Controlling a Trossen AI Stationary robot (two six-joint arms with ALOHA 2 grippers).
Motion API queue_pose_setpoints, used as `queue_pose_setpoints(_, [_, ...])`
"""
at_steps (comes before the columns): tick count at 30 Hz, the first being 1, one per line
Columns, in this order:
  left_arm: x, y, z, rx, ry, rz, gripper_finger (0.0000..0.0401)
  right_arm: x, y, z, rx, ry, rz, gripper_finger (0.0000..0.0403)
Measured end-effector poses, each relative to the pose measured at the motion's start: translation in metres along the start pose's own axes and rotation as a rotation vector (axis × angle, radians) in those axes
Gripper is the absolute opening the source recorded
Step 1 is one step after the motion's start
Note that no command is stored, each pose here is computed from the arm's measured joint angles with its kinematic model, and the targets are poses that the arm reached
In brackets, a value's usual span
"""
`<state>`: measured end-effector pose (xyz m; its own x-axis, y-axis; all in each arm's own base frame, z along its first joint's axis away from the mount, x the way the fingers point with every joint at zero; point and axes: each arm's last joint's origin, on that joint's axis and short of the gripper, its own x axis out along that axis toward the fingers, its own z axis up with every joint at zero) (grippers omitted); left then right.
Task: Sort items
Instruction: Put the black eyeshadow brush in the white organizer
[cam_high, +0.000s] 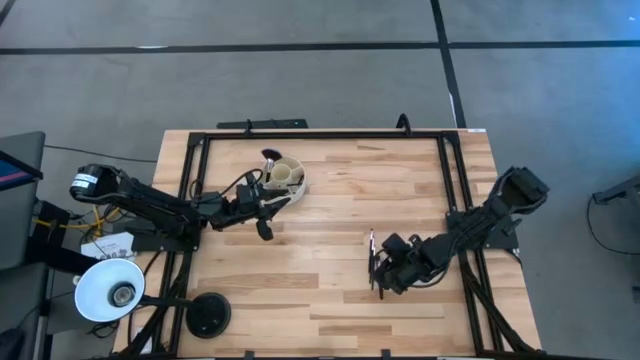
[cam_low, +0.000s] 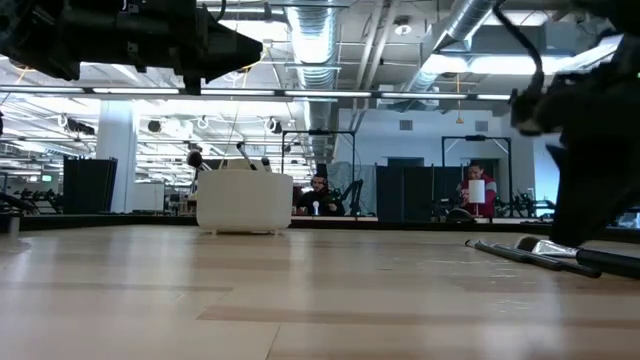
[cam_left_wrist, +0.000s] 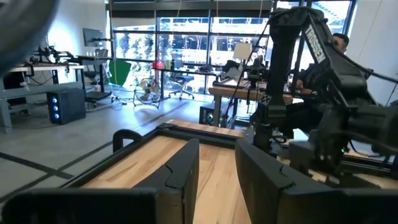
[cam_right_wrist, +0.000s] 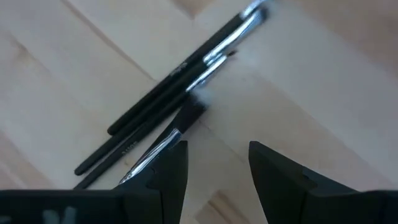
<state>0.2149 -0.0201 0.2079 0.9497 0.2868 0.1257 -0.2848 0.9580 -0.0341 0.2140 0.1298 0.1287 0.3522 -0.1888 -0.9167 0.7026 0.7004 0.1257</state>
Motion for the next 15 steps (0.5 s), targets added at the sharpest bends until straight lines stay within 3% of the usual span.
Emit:
queue_pose_setpoints(6, [0.0, 0.0, 0.0, 0.0, 0.0, 0.001, 0.0102, 0.006, 0.003, 0.005, -0.003, -0.002, 0.004, 0.0159])
queue_pose_setpoints(15, [0.0, 0.0, 0.0, 0.0, -0.001, 0.001, 0.0102, -0.023, 0.003, 0.016, 0.042, -0.115, 0.097, 0.0159])
